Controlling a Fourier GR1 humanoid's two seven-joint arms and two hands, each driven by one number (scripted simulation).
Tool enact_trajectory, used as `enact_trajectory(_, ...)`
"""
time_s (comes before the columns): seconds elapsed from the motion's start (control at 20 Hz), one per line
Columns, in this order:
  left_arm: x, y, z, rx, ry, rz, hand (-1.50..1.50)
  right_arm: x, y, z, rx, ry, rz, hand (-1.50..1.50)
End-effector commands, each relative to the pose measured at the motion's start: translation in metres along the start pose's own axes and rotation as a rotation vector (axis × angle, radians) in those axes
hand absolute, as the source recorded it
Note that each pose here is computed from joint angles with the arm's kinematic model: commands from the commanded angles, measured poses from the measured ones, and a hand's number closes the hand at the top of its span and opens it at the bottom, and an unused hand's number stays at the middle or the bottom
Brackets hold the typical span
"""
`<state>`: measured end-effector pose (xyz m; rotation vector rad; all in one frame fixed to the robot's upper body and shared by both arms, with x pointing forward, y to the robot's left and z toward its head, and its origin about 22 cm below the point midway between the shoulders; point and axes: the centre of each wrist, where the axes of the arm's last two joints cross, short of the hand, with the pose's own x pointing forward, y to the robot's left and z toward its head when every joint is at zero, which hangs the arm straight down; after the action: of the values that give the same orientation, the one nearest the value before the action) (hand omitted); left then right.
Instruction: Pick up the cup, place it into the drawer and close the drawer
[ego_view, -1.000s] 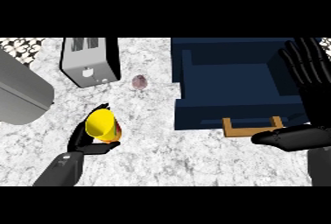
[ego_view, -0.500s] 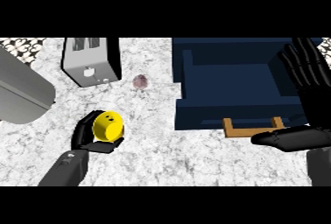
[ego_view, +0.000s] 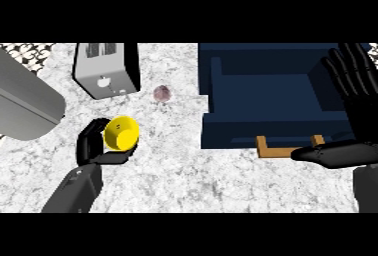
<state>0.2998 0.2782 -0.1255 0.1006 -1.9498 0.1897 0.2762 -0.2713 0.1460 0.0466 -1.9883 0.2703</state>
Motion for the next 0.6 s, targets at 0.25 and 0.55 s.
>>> enact_trajectory(0.25,0.036,-0.064,-0.08,-0.228,-0.172,0.162,1.5,0.0,-0.005,-0.006,-0.014,0.025,0.024,-1.5)
enact_trajectory(0.55,0.098,-0.142,-0.141,-0.346,-0.222,0.182,1.5,0.008,0.0,0.001,-0.022,0.022,0.015,-1.5)
